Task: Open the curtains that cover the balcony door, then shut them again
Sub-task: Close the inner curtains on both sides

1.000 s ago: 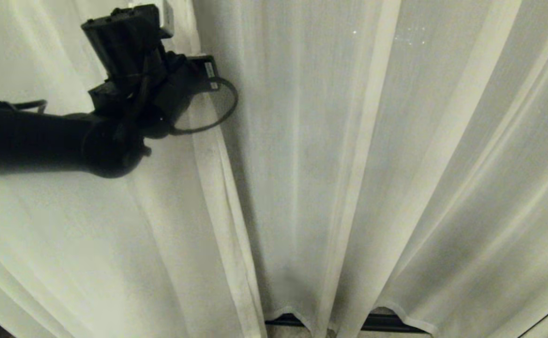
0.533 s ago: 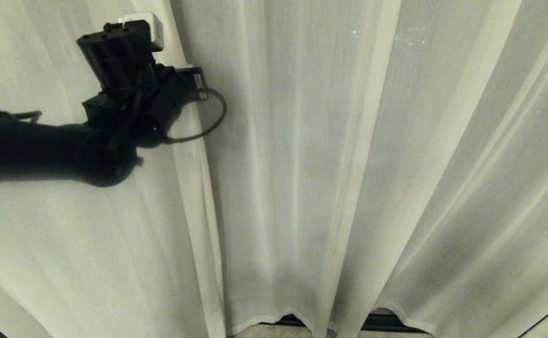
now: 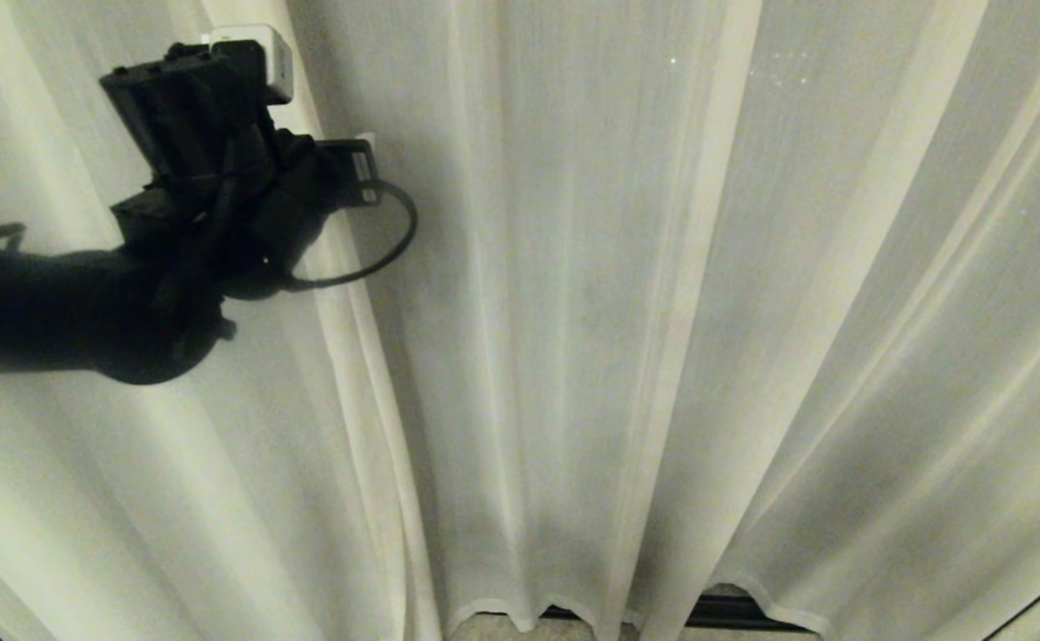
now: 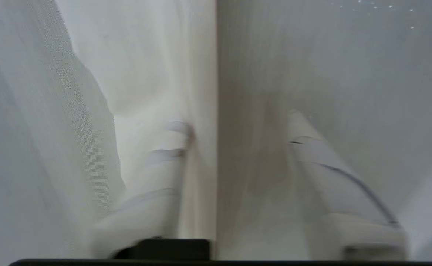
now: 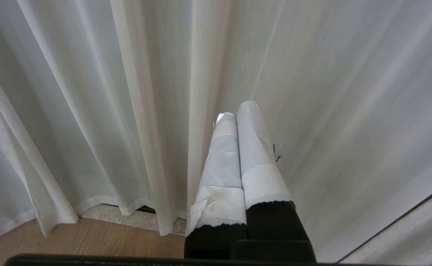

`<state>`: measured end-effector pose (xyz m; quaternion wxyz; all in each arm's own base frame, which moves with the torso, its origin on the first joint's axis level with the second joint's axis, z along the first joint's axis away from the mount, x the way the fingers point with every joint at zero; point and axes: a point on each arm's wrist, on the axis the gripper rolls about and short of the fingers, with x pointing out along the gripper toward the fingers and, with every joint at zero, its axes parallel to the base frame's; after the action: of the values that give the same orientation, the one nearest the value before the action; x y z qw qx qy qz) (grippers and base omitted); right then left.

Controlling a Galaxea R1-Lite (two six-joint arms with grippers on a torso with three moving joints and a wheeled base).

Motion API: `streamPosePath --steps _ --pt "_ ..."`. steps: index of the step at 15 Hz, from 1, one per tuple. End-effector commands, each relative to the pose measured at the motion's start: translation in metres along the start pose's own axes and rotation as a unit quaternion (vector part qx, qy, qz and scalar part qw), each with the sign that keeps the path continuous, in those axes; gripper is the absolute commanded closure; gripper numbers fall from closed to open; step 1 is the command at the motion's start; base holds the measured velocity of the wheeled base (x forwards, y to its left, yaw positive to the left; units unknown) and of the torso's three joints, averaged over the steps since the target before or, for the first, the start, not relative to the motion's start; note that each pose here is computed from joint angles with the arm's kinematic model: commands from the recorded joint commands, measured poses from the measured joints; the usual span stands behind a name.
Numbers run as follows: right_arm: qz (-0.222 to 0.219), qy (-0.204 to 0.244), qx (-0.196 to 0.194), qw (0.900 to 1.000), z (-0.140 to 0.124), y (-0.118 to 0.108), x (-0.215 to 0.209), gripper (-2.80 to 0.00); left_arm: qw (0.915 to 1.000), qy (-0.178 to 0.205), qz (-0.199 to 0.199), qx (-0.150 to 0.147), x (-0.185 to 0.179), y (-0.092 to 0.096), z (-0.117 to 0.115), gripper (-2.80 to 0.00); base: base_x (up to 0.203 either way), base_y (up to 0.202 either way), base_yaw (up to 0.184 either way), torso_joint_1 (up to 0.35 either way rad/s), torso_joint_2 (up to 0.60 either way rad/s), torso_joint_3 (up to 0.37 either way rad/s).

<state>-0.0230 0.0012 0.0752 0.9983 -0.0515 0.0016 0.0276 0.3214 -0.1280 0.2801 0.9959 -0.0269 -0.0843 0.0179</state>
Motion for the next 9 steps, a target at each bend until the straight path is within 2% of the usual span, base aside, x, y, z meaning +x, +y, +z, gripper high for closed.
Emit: streamPosePath --steps 1,5,9 --pt "0.0 0.001 0.0 1.0 0.0 0.0 0.0 0.0 0.9997 -0.021 -0.006 -0.012 -0.027 0.008 0.022 -2.8 0.0 0.0 0.0 0.0 0.0 0.0" --pt "0.0 0.001 0.0 1.0 0.0 0.0 0.0 0.0 0.9989 -0.026 -0.033 -0.019 -0.094 0.025 0.038 -2.8 0.0 0.0 0.0 0.0 0.0 0.0" --pt "0.0 0.001 0.0 1.0 0.0 0.0 0.0 0.0 0.997 -0.038 -0.067 -0.009 -0.178 0.06 0.038 -2.8 0.0 0.0 0.0 0.0 0.0 0.0"
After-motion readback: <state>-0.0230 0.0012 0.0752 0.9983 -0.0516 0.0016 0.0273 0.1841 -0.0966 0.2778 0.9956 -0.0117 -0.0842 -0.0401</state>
